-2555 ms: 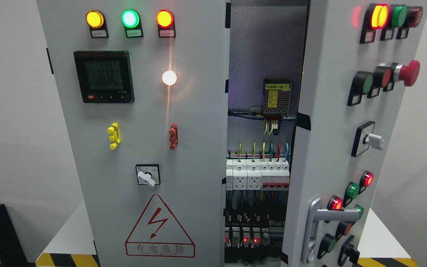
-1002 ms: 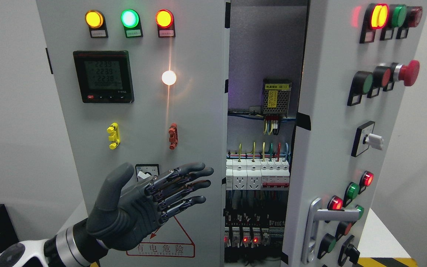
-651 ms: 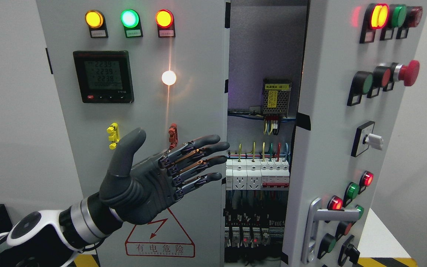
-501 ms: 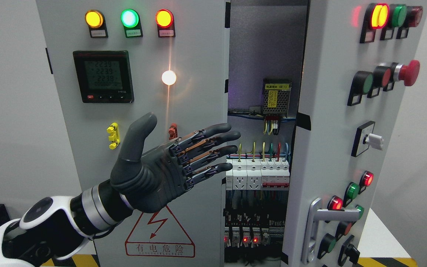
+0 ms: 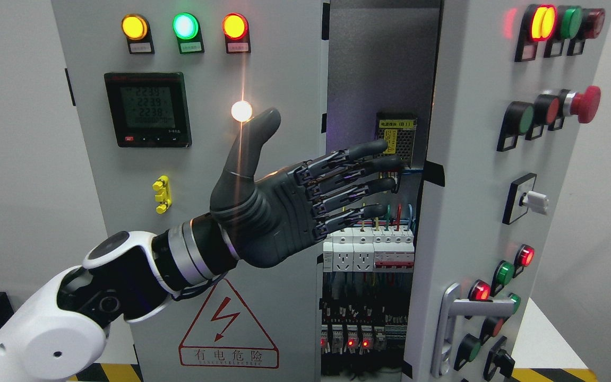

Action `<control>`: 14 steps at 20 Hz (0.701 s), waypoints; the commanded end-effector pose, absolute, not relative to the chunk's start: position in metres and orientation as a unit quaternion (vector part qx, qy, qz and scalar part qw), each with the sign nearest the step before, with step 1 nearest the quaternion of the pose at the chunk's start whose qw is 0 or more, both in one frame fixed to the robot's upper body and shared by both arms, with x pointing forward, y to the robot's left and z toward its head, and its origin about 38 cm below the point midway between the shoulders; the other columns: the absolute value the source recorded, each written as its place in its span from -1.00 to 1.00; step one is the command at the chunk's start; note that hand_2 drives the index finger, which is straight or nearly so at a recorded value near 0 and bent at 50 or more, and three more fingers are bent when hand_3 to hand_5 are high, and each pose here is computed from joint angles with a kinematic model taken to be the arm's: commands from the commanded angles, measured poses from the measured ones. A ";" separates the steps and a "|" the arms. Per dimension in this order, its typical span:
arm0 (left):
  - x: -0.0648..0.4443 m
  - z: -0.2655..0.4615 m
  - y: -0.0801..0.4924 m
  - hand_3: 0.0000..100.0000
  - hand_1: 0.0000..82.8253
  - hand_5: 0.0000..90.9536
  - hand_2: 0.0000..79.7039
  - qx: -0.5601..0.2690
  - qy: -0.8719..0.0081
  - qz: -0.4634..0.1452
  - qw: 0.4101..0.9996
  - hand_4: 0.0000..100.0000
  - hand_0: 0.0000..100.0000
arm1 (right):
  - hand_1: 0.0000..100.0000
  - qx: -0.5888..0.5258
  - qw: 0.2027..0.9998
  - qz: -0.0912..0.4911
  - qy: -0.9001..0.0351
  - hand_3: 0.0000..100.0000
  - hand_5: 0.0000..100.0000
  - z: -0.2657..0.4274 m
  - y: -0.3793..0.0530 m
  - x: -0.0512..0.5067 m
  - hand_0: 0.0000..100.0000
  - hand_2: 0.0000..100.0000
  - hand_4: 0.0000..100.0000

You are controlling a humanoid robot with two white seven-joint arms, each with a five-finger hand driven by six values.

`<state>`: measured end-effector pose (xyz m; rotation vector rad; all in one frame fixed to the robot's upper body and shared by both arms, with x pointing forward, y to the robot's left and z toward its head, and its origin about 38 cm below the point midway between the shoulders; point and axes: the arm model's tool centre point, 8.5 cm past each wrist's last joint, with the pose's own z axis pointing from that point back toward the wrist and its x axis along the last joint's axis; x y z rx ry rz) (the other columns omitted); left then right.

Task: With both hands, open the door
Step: 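Insert the left hand fingers behind the edge of the button door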

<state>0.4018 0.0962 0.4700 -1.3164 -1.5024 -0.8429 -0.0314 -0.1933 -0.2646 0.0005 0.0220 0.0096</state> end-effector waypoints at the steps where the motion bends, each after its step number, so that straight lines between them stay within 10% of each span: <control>1: 0.406 0.473 0.045 -1.00 -1.00 -1.00 -1.00 -0.582 -0.576 -0.343 0.460 -1.00 -1.00 | -1.00 0.000 1.000 0.005 0.011 -1.00 -1.00 -0.265 -0.193 -0.031 -1.00 -1.00 -1.00; 14: 0.397 0.475 0.017 -1.00 -1.00 -1.00 -1.00 -0.591 -0.560 -0.364 0.453 -1.00 -1.00 | -1.00 0.000 1.000 0.005 0.011 -1.00 -1.00 -0.265 -0.193 -0.031 -1.00 -1.00 -1.00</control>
